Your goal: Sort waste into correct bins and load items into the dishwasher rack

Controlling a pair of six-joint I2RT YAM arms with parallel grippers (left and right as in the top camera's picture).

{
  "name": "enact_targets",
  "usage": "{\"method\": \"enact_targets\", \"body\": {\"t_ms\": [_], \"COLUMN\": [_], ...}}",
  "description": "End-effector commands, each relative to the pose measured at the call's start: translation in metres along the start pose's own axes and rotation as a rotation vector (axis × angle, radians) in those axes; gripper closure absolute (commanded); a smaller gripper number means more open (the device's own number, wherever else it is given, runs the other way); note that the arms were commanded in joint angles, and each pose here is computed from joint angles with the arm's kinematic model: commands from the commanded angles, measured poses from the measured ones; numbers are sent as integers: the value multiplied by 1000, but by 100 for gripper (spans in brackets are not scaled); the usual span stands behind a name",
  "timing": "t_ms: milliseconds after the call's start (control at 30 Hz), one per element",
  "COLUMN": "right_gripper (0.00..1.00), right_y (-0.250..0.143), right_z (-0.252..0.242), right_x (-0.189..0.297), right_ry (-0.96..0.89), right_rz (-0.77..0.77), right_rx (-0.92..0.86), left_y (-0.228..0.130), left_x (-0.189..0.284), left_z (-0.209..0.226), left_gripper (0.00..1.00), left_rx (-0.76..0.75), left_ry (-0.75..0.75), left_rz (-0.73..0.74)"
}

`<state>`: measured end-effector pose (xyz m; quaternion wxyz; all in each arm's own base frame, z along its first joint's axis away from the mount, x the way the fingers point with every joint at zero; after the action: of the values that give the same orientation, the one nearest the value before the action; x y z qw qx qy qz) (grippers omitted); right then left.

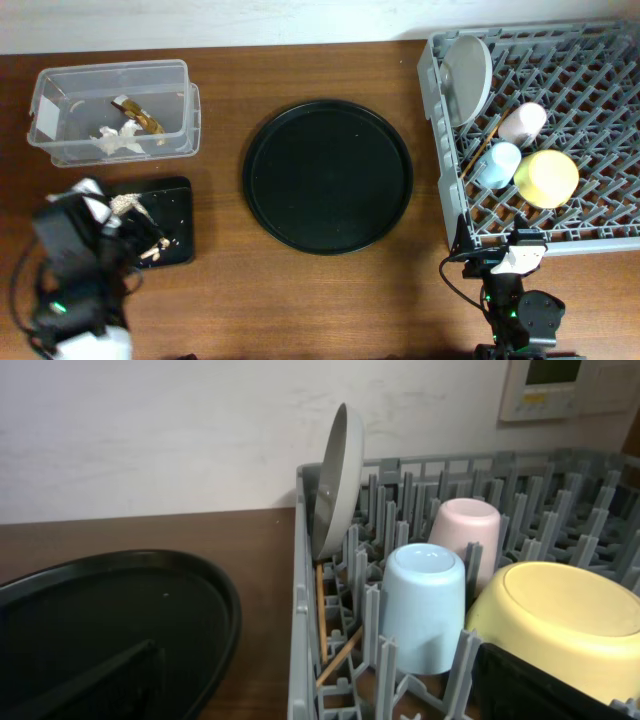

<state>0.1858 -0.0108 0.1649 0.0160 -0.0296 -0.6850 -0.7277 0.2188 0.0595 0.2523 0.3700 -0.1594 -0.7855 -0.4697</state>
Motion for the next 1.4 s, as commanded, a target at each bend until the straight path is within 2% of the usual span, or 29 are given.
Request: {"method": "enact_targets", "body": {"t_ms": [0, 100, 200, 400, 567, 700, 1067, 1300, 1367], "right_gripper": [2, 2, 2, 2, 2, 2, 2, 2, 2], "right_y": [-3, -3, -3, -3, -3, -3, -3, -3, -3], "right_z": [-2, -2, -2, -2, -2, -2, -2, -2, -2], "right_x": [0, 0, 0, 0, 0, 0, 0, 0, 0], "right_ry": [-15, -15, -15, -15, -15, -15, -15, -15, -15], "right_rz": [3, 3, 3, 3, 3, 3, 3, 3, 3], "right_rx": [-7, -7, -7, -7, -7, -7, -7, -7, -7], "left_y": [-38, -72, -102, -115, -125, -126, -107, -108, -108], "left_x": [-17, -28, -38, -52, -56, -47, -30, -35, -36], "left_z": [-9, -1, 0, -6, -8, -10, -19, -19, -18], "left_gripper": [1, 1, 1, 1, 1, 1, 1, 1, 1], "left_rx": [-103, -148, -195, -252, -426, -510, -476, -460, -460], "left_ry": [-92, -63, -99, -157, -198, -234, -306, -339, -332], "left_rz": [-77, -83, -57, -145, -229, -349, -603, -712, -704]}}
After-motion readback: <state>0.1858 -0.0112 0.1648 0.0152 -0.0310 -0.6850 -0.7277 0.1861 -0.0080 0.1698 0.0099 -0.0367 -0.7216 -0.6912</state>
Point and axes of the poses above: each gripper's point midway between its finger pads, its own x axis back along the fingers, its own z axis along the line the jaws close on, y = z × x, the point moved 6 cm from there along x, back along the fingers
